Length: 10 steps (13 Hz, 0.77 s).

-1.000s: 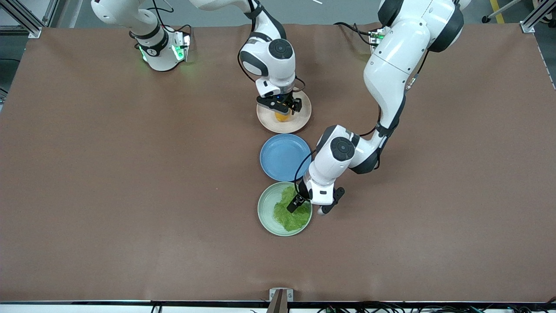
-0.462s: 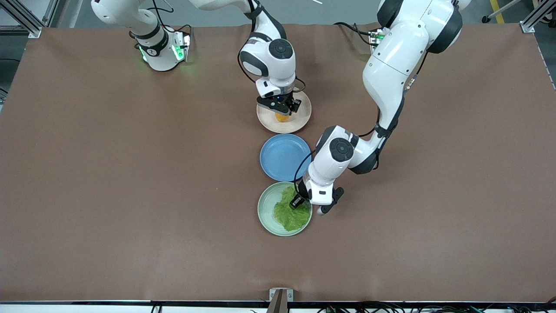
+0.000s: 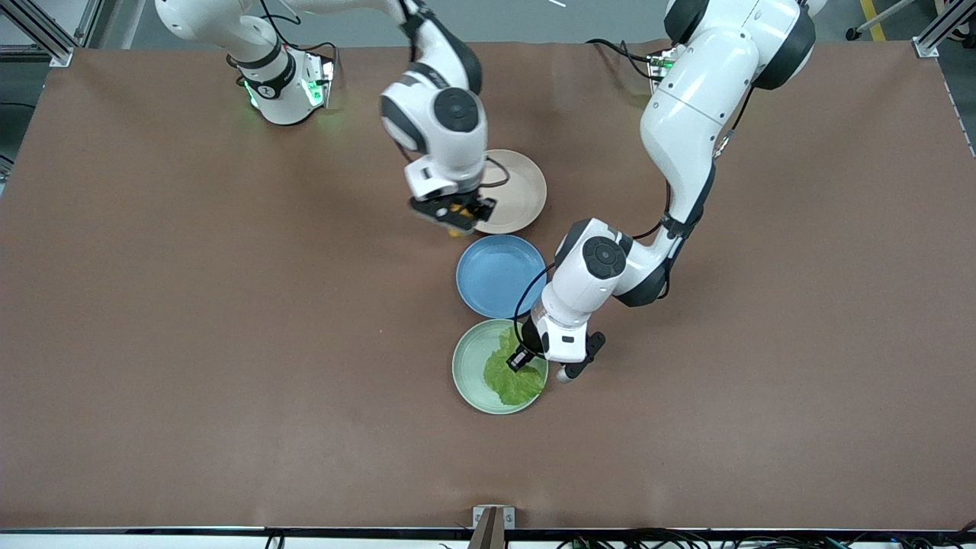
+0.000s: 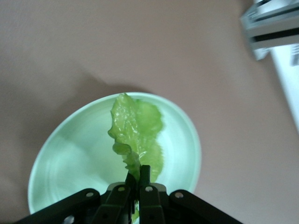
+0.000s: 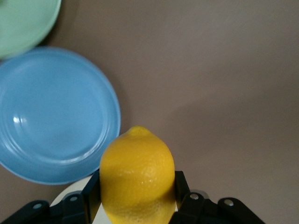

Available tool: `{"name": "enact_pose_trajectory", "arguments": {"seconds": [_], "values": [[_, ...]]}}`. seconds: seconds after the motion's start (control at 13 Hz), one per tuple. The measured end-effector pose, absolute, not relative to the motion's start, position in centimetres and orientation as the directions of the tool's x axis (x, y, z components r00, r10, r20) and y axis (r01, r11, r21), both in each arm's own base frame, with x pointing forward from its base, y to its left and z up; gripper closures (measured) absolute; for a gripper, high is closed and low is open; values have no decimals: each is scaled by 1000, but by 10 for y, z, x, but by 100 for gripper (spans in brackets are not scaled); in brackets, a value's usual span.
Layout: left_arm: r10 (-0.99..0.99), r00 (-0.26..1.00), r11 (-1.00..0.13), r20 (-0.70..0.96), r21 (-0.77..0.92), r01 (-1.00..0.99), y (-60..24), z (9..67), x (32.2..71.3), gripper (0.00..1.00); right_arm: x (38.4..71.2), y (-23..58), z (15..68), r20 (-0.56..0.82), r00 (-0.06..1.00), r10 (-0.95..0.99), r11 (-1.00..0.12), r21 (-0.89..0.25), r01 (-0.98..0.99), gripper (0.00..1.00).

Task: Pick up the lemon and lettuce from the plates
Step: 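Carry the lemon off the plate while the left gripper carries the lettuce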

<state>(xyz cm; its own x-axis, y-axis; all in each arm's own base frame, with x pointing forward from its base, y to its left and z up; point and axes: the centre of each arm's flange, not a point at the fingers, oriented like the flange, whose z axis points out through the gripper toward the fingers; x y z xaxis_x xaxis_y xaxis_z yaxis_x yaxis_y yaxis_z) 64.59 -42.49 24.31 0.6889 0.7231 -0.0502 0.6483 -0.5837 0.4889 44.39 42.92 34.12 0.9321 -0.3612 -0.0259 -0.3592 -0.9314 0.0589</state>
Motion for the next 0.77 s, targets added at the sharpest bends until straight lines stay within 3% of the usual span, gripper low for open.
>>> {"name": "enact_pose_trajectory", "arguments": {"seconds": [0.15, 0.38, 0.54, 0.77], "values": [[726, 686, -578, -43, 502, 643, -418, 288, 653, 95, 491, 349, 390, -44, 947, -319, -947, 47, -317, 35], [729, 683, -601, -35, 446, 663, -374, 365, 662, 95, 545, 234, 398, -58, 968, -244, -970, 30, -242, 35], [683, 731, -675, -3, 382, 632, -334, 391, 654, 95, 566, 173, 387, -72, 976, -205, -979, 26, -203, 35], [548, 835, -810, 50, 282, 515, -266, 376, 631, 95, 578, 104, 356, -52, 986, -158, -987, 8, -158, 35]]}}
